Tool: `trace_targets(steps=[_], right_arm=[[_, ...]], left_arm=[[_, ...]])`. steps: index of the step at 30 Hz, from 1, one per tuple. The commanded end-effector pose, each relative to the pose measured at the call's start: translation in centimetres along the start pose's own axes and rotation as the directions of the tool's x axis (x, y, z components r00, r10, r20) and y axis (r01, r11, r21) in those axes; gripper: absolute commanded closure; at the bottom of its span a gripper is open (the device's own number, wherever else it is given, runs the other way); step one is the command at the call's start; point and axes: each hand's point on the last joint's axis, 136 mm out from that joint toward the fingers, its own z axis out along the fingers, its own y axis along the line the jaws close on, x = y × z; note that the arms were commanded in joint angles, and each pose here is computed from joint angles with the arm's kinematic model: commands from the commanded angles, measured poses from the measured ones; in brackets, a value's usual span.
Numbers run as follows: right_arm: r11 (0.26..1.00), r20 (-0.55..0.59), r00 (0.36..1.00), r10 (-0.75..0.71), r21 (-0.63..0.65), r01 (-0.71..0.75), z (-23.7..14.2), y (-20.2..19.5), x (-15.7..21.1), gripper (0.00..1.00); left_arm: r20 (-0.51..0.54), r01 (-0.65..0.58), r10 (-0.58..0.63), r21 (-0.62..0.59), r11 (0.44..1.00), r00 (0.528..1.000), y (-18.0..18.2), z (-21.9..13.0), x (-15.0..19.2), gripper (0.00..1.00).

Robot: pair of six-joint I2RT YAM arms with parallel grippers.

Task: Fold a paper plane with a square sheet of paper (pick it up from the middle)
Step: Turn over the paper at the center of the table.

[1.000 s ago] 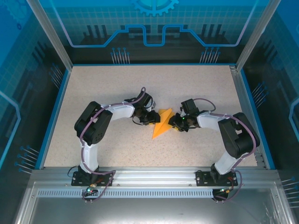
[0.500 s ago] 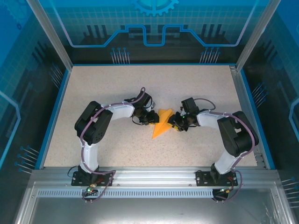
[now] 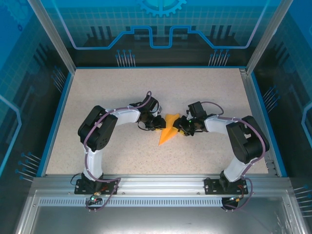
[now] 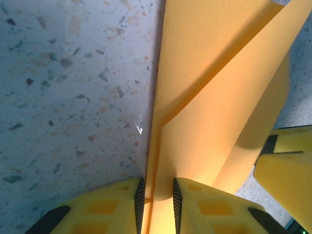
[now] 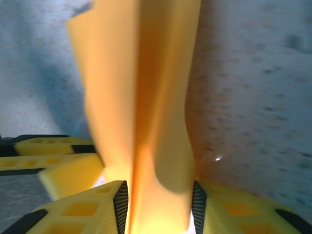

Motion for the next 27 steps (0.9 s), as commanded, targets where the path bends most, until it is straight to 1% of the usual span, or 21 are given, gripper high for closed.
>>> trace_targets(steps=[1,4,8,12,17,21,27], right_arm=[[0.995,0.037,0.998,-0.040,-0.086,0.044,0.0,2.4,-0.6,0.57],[0.993,0.040,0.998,-0.042,-0.105,0.046,-0.1,2.9,-0.6,0.56],[0.997,0.036,0.999,-0.035,-0.061,0.037,0.3,1.8,-0.4,0.56],[0.995,0.027,0.999,-0.038,-0.092,0.040,0.8,2.3,-0.1,0.55],[0.987,0.049,0.994,-0.102,-0.119,0.107,1.2,3.7,-0.3,0.57],[0.990,0.040,0.994,-0.099,-0.095,0.102,1.9,3.4,-0.5,0.60],[0.987,0.037,0.992,-0.120,-0.107,0.123,2.5,3.7,-0.7,0.68]], left_arm=[[-0.042,0.028,-0.027,0.019,0.999,0.999,0.0,0.1,0.8,0.75],[-0.043,0.045,-0.042,0.048,0.998,0.998,-0.3,0.1,0.7,0.76],[-0.041,0.081,-0.078,0.074,0.994,0.996,0.0,0.0,0.5,0.76],[-0.039,0.117,-0.113,0.118,0.986,0.993,-0.1,-0.4,0.3,0.76],[-0.039,0.144,-0.139,0.154,0.978,0.989,0.0,-0.6,0.4,0.76],[-0.035,0.153,-0.149,0.156,0.976,0.988,0.1,-0.6,0.4,0.76],[-0.019,0.160,-0.159,0.166,0.973,0.987,-0.1,-1.0,0.2,0.75]])
